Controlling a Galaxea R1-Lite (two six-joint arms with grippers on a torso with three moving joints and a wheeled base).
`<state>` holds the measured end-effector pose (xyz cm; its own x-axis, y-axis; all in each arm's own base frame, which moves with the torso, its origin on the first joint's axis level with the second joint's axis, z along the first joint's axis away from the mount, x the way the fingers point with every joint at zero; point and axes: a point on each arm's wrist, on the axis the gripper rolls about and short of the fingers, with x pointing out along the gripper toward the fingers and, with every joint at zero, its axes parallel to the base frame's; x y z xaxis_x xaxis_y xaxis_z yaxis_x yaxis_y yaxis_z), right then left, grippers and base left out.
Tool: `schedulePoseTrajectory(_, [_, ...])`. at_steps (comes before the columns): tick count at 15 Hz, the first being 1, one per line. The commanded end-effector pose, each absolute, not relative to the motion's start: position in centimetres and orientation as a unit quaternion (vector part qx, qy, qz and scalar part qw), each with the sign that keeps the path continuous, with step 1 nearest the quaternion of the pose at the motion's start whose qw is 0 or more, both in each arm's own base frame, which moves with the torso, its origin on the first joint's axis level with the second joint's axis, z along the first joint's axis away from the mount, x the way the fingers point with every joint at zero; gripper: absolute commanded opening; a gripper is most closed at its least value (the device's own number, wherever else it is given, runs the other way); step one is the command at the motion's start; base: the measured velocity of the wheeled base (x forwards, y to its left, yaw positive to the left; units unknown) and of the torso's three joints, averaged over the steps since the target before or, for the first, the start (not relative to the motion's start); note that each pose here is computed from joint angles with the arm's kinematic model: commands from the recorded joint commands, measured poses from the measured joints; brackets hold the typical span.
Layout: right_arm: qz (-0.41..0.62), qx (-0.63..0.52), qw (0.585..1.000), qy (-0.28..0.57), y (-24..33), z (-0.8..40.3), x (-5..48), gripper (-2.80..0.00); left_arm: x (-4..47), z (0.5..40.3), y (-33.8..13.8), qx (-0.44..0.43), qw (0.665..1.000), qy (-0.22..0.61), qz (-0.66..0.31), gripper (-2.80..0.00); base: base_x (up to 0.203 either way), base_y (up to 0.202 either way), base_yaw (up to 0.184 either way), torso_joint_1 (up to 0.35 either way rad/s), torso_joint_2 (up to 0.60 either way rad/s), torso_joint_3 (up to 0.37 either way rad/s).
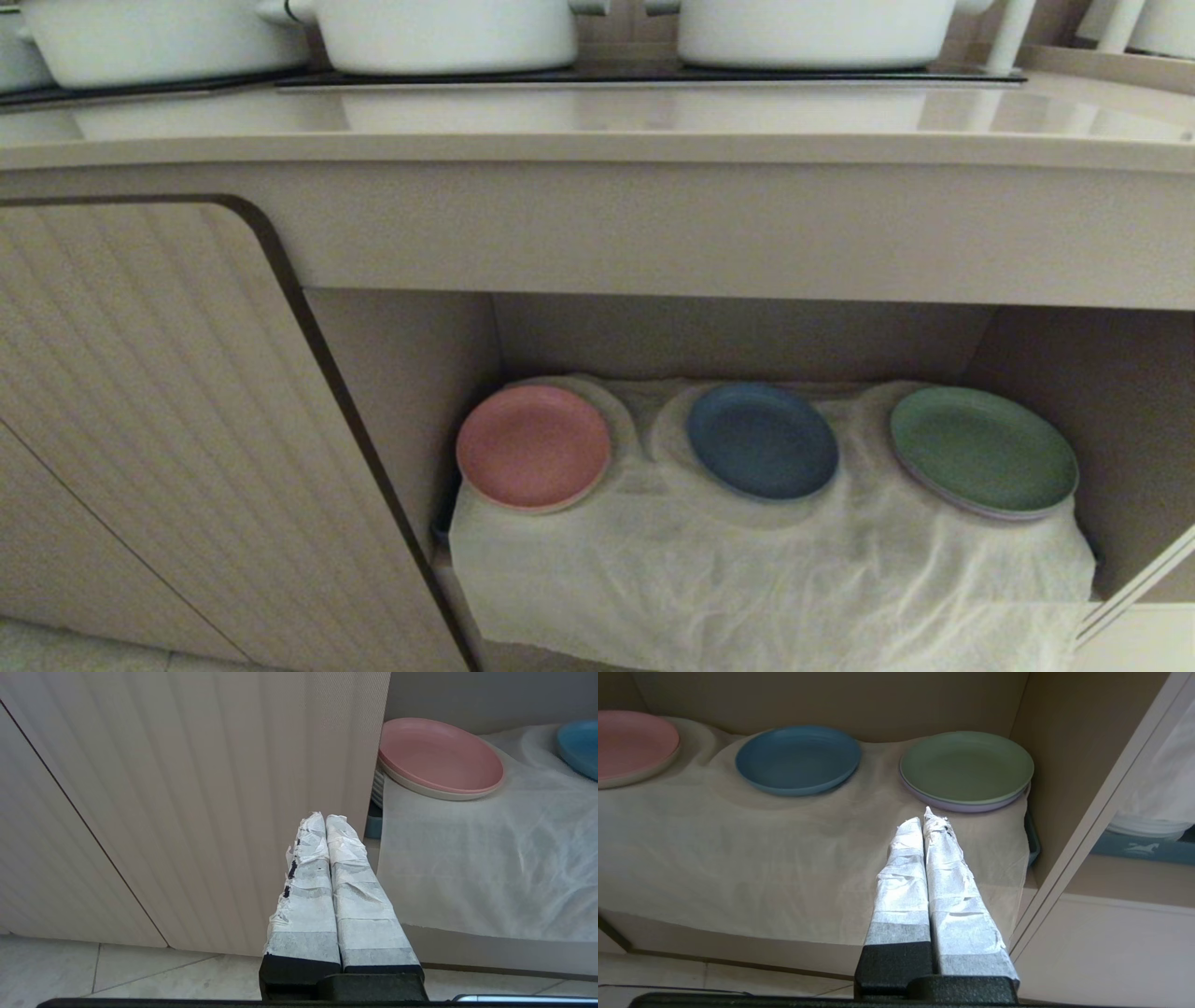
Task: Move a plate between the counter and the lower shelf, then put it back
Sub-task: Pick up the plate in the cupboard
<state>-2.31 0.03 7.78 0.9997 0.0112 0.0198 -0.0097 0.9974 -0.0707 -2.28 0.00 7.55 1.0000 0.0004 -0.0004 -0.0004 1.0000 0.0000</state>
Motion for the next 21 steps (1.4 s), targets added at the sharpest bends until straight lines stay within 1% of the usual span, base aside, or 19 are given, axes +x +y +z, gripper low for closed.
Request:
schedulePoseTrajectory(1, [0.01,-0.047,0.999,-0.012,0.0,7.9,-2.3,-2.8,-2.3,7.5,0.0,-0.001,1.0,0.0,0.001,-2.8,0.0,0.0,0.0,0.0,0.0,0.0])
schedulePoseTrajectory(3, [0.027,-0.05,0.998,-0.024,0.1,8.7,-2.6,-2.8,-2.3,7.5,0.0,0.0,1.0,0.0,0.0,-2.8,0.0,0.0,0.0,0.0,0.0,0.0])
schedulePoseTrajectory(5, [0.075,-0.049,0.996,-0.028,0.3,10.1,-3.1,-2.8,-2.3,7.5,0.0,-0.001,1.0,0.0,0.0,-2.8,0.0,0.0,0.0,0.0,0.0,0.0])
schedulePoseTrajectory(9, [0.138,-0.042,0.989,0.028,0.6,11.6,-2.5,-2.8,-2.3,7.5,0.0,0.0,1.0,0.0,0.001,-2.8,0.0,0.0,0.0,0.0,0.0,0.0])
schedulePoseTrajectory(11, [0.189,-0.034,0.98,0.059,0.8,12.7,-1.5,-2.8,-2.3,7.5,0.0,-0.001,1.0,0.0,0.0,-2.8,0.0,0.0,0.0,0.0,0.0,0.0])
schedulePoseTrajectory(13, [0.235,-0.023,0.968,0.088,1.0,13.8,0.1,-2.8,-2.3,7.5,0.0,0.0,1.0,0.0,0.001,-2.8,0.0,0.0,0.0,0.0,0.0,0.0])
schedulePoseTrajectory(16, [0.291,-0.008,0.949,0.124,1.3,15.2,3.7,-2.8,-2.3,7.5,0.0,0.0,1.0,0.0,0.001,-2.8,0.0,0.0,0.0,0.0,0.0,0.0])
schedulePoseTrajectory(21, [0.345,0.018,0.912,0.221,2.1,14.2,9.9,-2.8,-2.3,7.5,0.0,0.0,1.0,0.0,0.001,-2.8,0.0,0.0,0.0,0.0,0.0,0.0])
